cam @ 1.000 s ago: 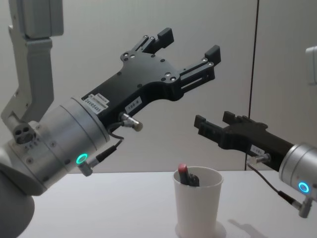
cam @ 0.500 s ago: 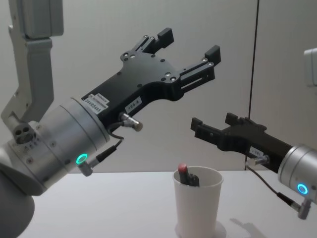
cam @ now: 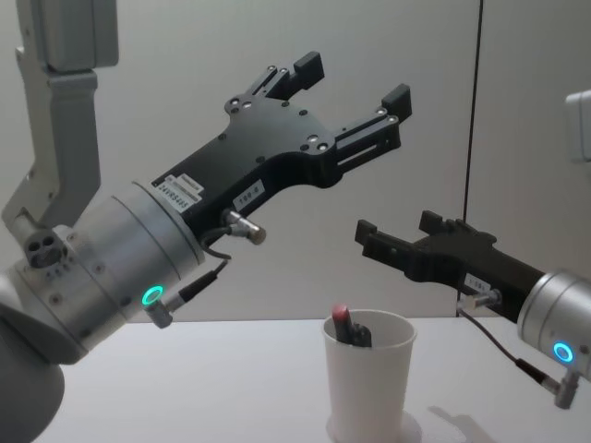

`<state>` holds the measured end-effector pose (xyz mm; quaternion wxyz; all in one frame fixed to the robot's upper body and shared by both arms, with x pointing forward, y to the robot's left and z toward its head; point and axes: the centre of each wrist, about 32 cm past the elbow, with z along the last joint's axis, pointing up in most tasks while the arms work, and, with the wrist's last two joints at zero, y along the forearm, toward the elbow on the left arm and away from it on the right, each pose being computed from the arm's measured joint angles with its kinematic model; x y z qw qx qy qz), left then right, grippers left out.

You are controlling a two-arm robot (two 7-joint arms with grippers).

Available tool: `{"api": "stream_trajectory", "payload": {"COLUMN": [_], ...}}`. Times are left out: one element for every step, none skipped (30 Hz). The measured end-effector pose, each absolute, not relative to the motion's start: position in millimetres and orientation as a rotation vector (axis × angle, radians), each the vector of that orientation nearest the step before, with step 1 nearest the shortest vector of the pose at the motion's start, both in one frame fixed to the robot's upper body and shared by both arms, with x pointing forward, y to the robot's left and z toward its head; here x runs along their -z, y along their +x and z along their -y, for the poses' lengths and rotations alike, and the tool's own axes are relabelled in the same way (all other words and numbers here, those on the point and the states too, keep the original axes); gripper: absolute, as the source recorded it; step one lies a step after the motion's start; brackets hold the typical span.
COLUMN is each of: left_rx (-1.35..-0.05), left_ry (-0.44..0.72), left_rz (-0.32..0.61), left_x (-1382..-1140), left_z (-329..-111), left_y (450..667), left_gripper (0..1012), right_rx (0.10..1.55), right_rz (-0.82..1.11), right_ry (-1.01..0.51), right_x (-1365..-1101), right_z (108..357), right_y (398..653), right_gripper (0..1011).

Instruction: Place the pen into the pen holder.

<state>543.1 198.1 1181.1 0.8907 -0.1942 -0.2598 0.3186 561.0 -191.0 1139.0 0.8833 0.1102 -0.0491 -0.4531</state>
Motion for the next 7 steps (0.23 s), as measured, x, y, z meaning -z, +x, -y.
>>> {"api": "stream_trajectory", "payload": {"left_rx": [-0.661,-0.661,-0.661,-0.661,-0.661,-0.661,-0.661], "left_ry": [-0.403,-0.403,-0.403,-0.403,-0.403,-0.403,-0.403], "left_rz": [0.539,0.539,0.539,0.539,0.539,0.539,0.539], "left_x": [-1181.1,-1181.1,-1181.1,-1181.1,-1181.1,-1181.1,-1181.1], "left_z": [-198.1,-198.1,-198.1,-198.1,-198.1,-198.1,-198.1], "left_y": [543.1,543.1,543.1,543.1,543.1,543.1,543.1], "left_gripper": [1000,1000,999,1000,1000,1000,1000], "right_rx": [0.943,0.943,0.943,0.943,0.943,0.943,0.943], "right_rz": [0.102,0.102,0.102,0.102,0.102,0.102,0.102], "right_ry": [0.229,0.229,0.229,0.229,0.229,0.229,0.229], "right_x": [-1139.0,-1139.0,-1139.0,-1139.0,-1139.1,-1139.0,-1139.0], "right_z": [191.0,190.9,190.9,191.0,190.9,190.9,191.0], "right_y": [561.0,561.0,561.0,561.1,561.1,561.1,561.1], "right_gripper": [1002,1002,1002,1002,1002,1002,1002]}}
